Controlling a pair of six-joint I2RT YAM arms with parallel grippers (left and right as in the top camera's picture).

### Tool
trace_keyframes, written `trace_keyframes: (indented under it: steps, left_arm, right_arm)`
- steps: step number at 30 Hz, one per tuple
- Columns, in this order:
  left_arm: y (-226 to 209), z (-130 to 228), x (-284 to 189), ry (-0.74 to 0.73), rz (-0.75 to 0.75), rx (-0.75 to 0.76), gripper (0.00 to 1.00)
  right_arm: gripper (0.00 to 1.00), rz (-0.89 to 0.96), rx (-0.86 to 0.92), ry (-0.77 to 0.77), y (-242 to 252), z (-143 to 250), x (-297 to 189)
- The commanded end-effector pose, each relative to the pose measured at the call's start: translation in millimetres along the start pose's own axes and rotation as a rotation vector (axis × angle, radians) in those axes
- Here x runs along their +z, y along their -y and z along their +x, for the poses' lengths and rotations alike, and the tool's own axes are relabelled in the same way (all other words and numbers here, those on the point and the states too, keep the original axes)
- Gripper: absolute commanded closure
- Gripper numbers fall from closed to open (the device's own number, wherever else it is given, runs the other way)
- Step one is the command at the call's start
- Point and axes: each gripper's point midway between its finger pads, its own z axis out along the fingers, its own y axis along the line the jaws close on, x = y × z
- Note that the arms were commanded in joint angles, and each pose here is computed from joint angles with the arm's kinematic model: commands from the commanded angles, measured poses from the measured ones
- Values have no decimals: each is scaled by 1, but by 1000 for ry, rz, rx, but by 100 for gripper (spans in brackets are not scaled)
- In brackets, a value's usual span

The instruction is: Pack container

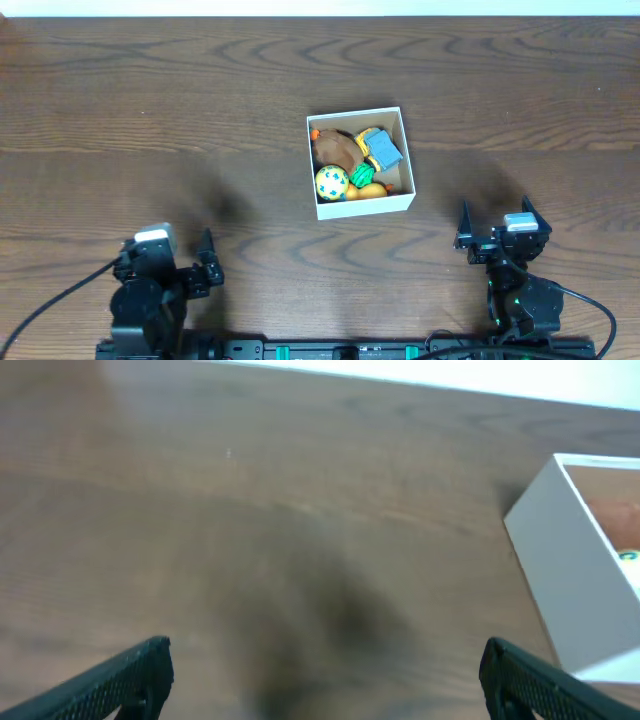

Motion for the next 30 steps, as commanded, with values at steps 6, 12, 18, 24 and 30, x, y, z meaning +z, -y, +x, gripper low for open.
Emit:
trace_keyframes:
  steps: [6, 12, 18, 24, 30]
  left_arm:
    - [6, -7, 23, 175, 16, 199, 2]
    - [10, -33, 35, 391, 11, 204, 2]
    - [12, -45, 39, 531, 8, 197, 2]
    - [11, -24, 54, 482, 7, 209, 2]
    - [10, 6, 67, 346, 18, 185, 2]
  right_arm:
    - [1, -7, -13, 1, -1, 0, 0]
    - [1, -7, -13, 1, -1, 0, 0]
    - [1, -7, -13, 1, -1, 0, 0]
    - [1, -7, -13, 1, -1, 0, 0]
    - [1, -7, -14, 1, -1, 0, 0]
